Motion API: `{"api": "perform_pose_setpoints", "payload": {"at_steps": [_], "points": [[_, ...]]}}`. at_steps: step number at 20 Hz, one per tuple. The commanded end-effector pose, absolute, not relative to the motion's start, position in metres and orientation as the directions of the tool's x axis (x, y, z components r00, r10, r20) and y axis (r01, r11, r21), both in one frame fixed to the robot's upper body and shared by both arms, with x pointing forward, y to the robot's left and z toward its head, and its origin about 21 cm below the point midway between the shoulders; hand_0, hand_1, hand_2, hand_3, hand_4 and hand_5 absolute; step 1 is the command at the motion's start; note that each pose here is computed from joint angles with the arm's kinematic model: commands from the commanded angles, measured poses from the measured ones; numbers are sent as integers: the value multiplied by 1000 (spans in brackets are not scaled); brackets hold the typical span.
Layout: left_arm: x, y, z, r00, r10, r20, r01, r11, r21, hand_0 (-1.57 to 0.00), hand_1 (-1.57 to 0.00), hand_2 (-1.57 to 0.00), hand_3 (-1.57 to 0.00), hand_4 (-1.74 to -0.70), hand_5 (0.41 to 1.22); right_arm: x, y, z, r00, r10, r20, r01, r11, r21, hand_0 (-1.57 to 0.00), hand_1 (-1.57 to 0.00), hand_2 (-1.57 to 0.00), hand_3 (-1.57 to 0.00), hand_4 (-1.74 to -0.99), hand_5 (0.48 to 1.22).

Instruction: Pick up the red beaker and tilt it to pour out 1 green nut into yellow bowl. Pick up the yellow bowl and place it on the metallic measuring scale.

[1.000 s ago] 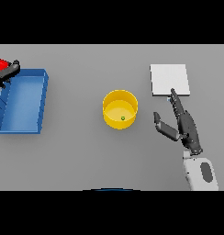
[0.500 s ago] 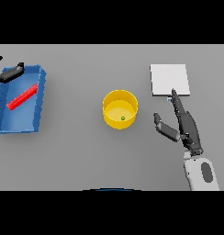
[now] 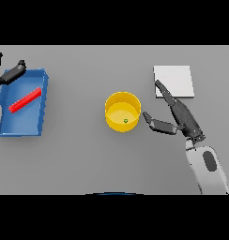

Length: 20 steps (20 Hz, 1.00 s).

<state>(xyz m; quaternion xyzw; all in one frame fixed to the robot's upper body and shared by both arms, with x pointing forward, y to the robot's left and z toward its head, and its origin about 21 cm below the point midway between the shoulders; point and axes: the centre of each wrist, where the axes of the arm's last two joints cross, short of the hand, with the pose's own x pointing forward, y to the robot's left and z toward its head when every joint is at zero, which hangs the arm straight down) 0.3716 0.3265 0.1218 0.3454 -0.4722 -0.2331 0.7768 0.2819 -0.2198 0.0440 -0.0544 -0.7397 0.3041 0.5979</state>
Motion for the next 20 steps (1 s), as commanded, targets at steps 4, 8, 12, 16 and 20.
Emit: {"api": "perform_pose_setpoints", "payload": {"at_steps": [4,8,12,16,20], "points": [[369,326,123,434,-690,579,32,655,755,-4,-3,-3,-1,-740,709,297,-208,56,-374,606,702,-364,600,-712,-3,1,1,1,-1255,648],[365,332,123,437,-680,589,27,664,747,-1,-1,0,0,-748,712,312,-193,73,-520,690,504,-375,346,-860,0,1,1,1,-1227,616],[367,329,121,422,-678,602,29,673,739,0,0,0,1,-755,716,324,-175,80,-616,680,397,-404,160,-901,0,1,1,1,-1231,625],[368,329,121,419,-663,620,26,691,722,1,1,1,1,-766,721,329,-162,82,-665,672,325,-413,31,-910,1,1,1,1,-1210,641],[368,332,121,417,-655,630,14,698,716,1,1,1,1,-784,725,334,-155,73,-697,652,298,-431,-50,-901,1,1,1,1,-1220,651]]}}
